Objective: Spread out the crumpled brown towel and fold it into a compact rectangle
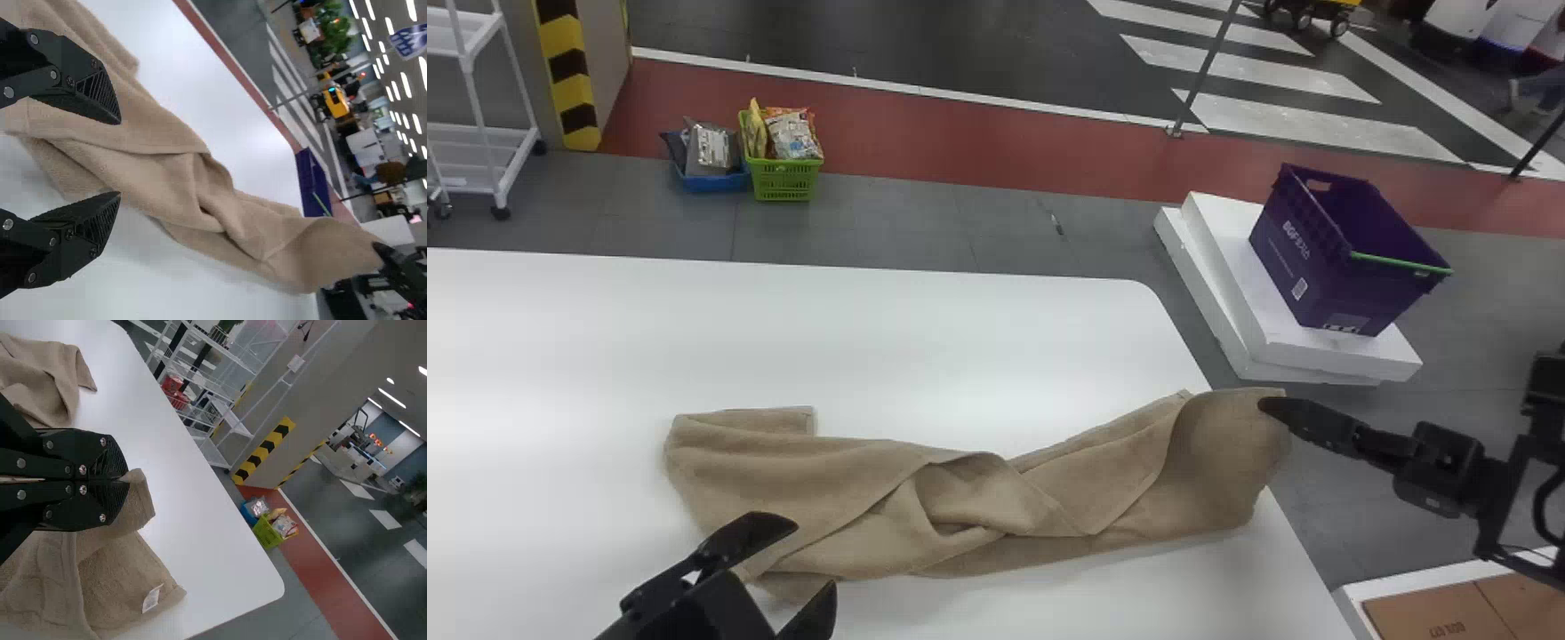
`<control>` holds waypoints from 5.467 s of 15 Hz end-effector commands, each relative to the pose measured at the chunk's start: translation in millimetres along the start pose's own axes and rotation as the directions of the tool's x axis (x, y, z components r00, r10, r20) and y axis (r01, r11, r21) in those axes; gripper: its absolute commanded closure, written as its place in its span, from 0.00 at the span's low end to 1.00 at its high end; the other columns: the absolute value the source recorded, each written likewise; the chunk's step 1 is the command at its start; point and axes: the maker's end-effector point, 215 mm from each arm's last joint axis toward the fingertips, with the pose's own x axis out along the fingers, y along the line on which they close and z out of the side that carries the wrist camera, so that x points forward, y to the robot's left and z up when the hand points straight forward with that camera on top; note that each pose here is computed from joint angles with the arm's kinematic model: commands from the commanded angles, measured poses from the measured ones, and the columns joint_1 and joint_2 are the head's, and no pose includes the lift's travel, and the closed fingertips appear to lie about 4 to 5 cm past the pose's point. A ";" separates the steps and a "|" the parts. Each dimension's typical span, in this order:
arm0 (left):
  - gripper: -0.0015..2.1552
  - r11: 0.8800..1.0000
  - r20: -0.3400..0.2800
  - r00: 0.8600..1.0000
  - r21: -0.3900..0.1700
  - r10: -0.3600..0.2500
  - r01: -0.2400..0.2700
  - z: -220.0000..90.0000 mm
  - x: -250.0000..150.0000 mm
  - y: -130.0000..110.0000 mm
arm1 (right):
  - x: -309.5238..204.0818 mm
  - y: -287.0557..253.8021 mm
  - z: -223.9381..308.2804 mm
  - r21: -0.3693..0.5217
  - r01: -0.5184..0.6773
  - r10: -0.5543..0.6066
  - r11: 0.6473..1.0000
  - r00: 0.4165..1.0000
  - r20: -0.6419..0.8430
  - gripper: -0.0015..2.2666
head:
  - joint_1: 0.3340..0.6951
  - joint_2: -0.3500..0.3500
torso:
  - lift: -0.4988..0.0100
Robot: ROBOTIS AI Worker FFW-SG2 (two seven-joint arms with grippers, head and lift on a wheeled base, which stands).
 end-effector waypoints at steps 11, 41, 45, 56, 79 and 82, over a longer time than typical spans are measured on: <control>0.33 0.998 -0.141 0.988 -0.004 0.061 -0.063 -42.7 1.2 37.1 | -10.0 6.6 -9.4 0.046 -0.026 0.025 0.999 1.000 0.010 0.56 | 1.00 0.00 | 0.73; 0.87 0.866 -0.148 0.891 -0.212 0.430 -0.453 -119.7 -187.6 243.2 | -7.6 30.4 -28.1 0.011 -0.048 0.048 0.999 0.999 -0.011 0.56 | 1.00 0.21 | 0.73; 0.87 0.845 -0.088 0.871 -0.215 0.483 -0.490 -90.1 -220.1 262.4 | -8.2 40.8 -8.6 0.015 -0.067 0.066 0.998 0.997 0.025 0.56 | 1.00 0.26 | 0.73; 0.87 0.848 -0.023 0.911 -0.357 0.412 -0.392 2.7 -160.7 268.5 | 74.1 160.7 11.9 -0.120 -0.229 0.228 0.966 0.973 -0.024 0.56 | 1.00 0.34 | 0.73; 0.87 0.721 -0.188 0.819 -0.397 0.542 -0.569 86.2 -104.2 446.6 | 136.5 194.6 219.6 -0.178 -0.205 0.231 0.963 0.963 0.140 0.56 | 0.08 0.35 | 0.73; 0.87 0.716 -0.207 0.812 -0.388 0.546 -0.581 85.8 -97.1 456.0 | 140.0 185.3 246.3 -0.240 -0.162 0.207 0.957 0.962 0.176 0.56 | 0.07 0.34 | 0.73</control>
